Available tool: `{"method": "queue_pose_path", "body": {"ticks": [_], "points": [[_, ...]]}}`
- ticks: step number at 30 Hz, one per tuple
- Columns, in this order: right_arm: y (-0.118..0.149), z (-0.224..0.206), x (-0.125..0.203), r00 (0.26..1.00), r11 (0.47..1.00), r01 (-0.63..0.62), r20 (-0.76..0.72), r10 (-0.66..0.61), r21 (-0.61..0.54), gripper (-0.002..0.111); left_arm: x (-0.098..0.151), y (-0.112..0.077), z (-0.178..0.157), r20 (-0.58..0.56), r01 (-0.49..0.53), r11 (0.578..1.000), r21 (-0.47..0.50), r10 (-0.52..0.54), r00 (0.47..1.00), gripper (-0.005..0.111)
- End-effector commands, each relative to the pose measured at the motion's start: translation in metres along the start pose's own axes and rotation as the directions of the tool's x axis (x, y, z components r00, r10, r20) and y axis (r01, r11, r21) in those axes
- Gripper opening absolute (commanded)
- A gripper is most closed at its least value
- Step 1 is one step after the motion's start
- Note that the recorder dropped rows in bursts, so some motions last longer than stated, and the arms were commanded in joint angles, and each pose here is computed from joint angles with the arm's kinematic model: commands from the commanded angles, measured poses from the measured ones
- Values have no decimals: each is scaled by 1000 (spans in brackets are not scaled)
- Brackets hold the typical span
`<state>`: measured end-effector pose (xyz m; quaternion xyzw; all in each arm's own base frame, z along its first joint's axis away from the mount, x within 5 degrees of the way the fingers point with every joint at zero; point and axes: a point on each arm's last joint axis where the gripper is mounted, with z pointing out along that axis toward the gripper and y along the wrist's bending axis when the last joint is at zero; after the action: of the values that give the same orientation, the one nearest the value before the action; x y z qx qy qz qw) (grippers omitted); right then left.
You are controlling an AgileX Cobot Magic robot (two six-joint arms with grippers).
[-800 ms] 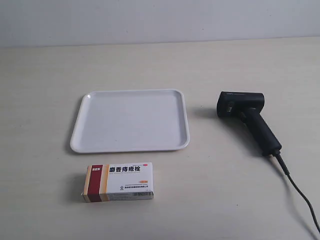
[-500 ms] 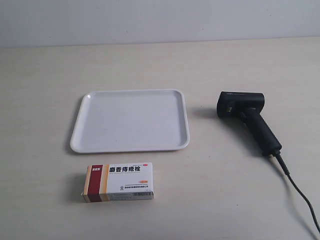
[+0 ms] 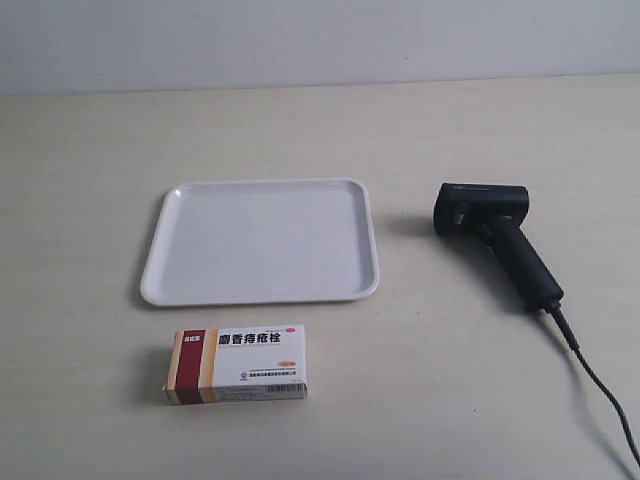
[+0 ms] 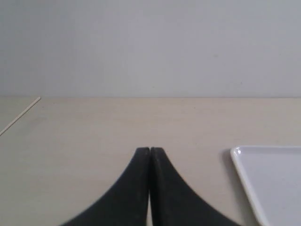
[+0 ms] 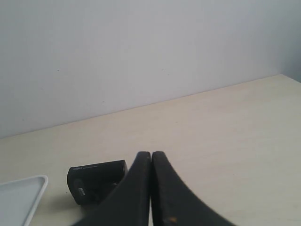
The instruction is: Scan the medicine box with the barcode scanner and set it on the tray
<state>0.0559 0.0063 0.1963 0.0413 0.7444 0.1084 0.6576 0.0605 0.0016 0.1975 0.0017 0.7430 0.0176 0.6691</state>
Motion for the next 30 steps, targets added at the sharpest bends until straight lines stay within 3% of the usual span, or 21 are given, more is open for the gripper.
{"method": "queue_pose_path", "body": {"ticks": [1, 3, 4, 6, 8, 13, 14, 15, 16, 17, 18, 19, 20, 21, 22, 23, 24, 26, 29, 30], "points": [[-1, 0, 0, 1000, 1000, 15, 8, -15, 6, 0, -19, 0, -2, 208, 181, 983, 36, -184, 961, 3], [-1, 0, 1, 1000, 1000, 11, 8, -11, 6, 0, -31, 0, -6, 312, 407, 902, 144, -431, 847, 3], [-1, 0, 1, 1000, 1000, 11, 8, -11, 6, 0, -36, 0, -8, 353, 435, 881, 186, -473, 807, 3], [0, 0, 0, 1000, 1000, 11, 13, -11, 5, 0, -46, -3, -11, 429, 342, 912, 229, -410, 805, 1], [0, 0, 0, 1000, 1000, 11, 13, -11, 5, 0, -65, -3, -9, 407, 323, 924, 207, -381, 830, 0], [0, 0, 0, 1000, 1000, 11, 15, -11, 4, 0, -106, 2, 32, 80, 242, 970, 23, -243, 967, 0], [0, 0, 0, 1000, 1000, 11, 15, -11, 4, 0, -104, -1, 59, -117, 206, 979, -2, -204, 972, 0], [0, 0, 0, 1000, 1000, 11, 15, -11, 4, 0, -100, -6, 70, -199, 172, 985, 11, -167, 966, 0], [0, 0, 0, 1000, 1000, 8, 15, -8, 4, 0, -87, -27, 95, -336, 59, 989, 132, -11, 942, 0], [0, 0, 0, 1000, 1000, 8, 15, -8, 4, 0, -80, -42, 104, -370, 10, 977, 215, 72, 926, 0], [0, 0, 0, 1000, 1000, 8, 15, -8, 4, 0, -65, -77, 121, -421, -89, 916, 392, 265, 867, 0], [0, 0, 0, 1000, 1000, 8, 15, -8, 4, 0, -58, -94, 128, -421, -146, 871, 470, 366, 830, 0], [0, 0, 0, 1000, 1000, 8, 15, -8, 4, 0, -42, -129, 137, -376, -246, 744, 622, 559, 739, 0], [0, 0, 0, 1000, 1000, 8, 15, -8, 4, 0, -35, -141, 139, -358, -272, 694, 667, 618, 700, 0], [0, 0, 0, 1000, 1000, 8, 15, -8, 4, 0, -19, -165, 144, -342, -285, 619, 732, 696, 631, 0], [0, 0, 0, 1000, 1000, 8, 15, -8, 4, 0, -6, -181, 145, -335, -281, 577, 767, 733, 592, 2], [0, 0, 0, 1000, 1000, 8, 15, -8, 4, 0, -1, -189, 146, -324, -279, 558, 781, 745, 583, 6], [0, 0, 0, 1000, 1000, 8, 15, -8, 4, 0, 7, -199, 147, -324, -271, 541, 796, 760, 563, 30], [0, 0, 0, 1000, 1000, 8, 15, -8, 4, 0, 8, -200, 146, -301, -286, 516, 808, 778, 552, 85], [0, 0, 0, 1000, 1000, 8, 17, -8, 3, 0, 8, -200, 146, -283, -298, 499, 814, 789, 545, 96]]}}
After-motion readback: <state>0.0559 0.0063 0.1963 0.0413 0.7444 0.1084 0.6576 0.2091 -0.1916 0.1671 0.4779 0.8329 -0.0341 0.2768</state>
